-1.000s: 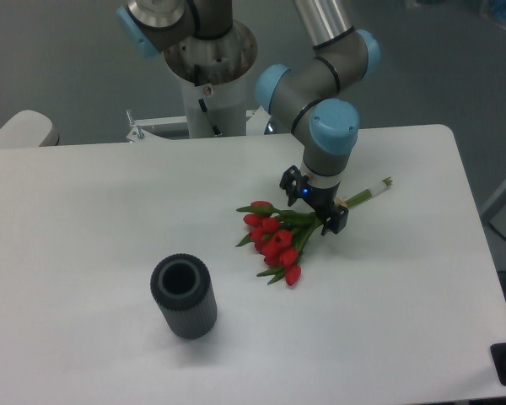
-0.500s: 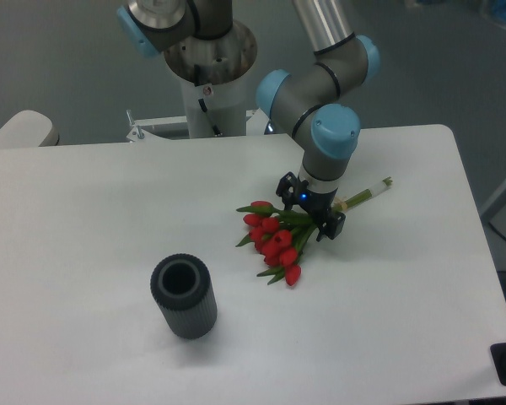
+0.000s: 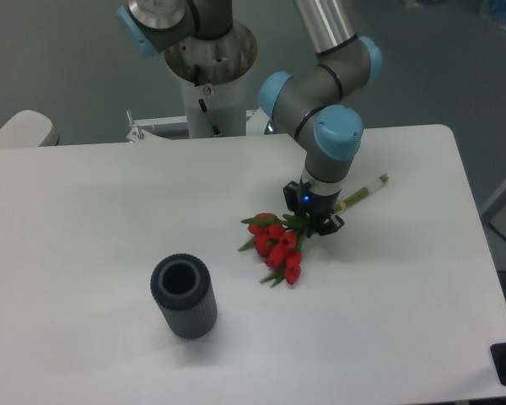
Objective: Pick up the flowers from the table
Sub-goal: 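Close the gripper around the tulip stems, then lift the tulip bouquet up off the table, blooms hanging down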
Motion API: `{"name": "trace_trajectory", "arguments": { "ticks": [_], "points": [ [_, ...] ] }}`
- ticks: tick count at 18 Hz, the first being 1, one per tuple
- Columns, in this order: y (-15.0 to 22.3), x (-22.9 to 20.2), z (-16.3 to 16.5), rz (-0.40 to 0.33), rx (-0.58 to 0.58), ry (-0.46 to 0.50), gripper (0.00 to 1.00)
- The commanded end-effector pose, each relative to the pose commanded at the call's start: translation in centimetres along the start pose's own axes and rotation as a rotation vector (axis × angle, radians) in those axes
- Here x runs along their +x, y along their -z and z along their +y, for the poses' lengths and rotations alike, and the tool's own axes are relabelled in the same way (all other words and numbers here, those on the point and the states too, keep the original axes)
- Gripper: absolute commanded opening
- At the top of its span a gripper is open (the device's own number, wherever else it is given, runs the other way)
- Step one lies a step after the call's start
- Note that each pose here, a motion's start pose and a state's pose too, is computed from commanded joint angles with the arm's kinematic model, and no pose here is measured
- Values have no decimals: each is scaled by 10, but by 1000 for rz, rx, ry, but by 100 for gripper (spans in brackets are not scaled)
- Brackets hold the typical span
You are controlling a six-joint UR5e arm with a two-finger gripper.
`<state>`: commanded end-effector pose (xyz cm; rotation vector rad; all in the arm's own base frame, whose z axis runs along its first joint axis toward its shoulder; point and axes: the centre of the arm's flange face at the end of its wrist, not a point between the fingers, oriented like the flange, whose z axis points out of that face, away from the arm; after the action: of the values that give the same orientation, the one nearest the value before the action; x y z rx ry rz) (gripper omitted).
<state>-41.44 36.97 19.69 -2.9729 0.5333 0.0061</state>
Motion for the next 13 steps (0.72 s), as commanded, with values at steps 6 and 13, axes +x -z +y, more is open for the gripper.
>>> {"name": "trace_trajectory", "arguments": {
  "ticks": [6, 13],
  "points": [
    [47, -29, -13, -92, 32, -14, 21],
    [144, -56, -62, -188, 428, 39, 22]
  ]
}}
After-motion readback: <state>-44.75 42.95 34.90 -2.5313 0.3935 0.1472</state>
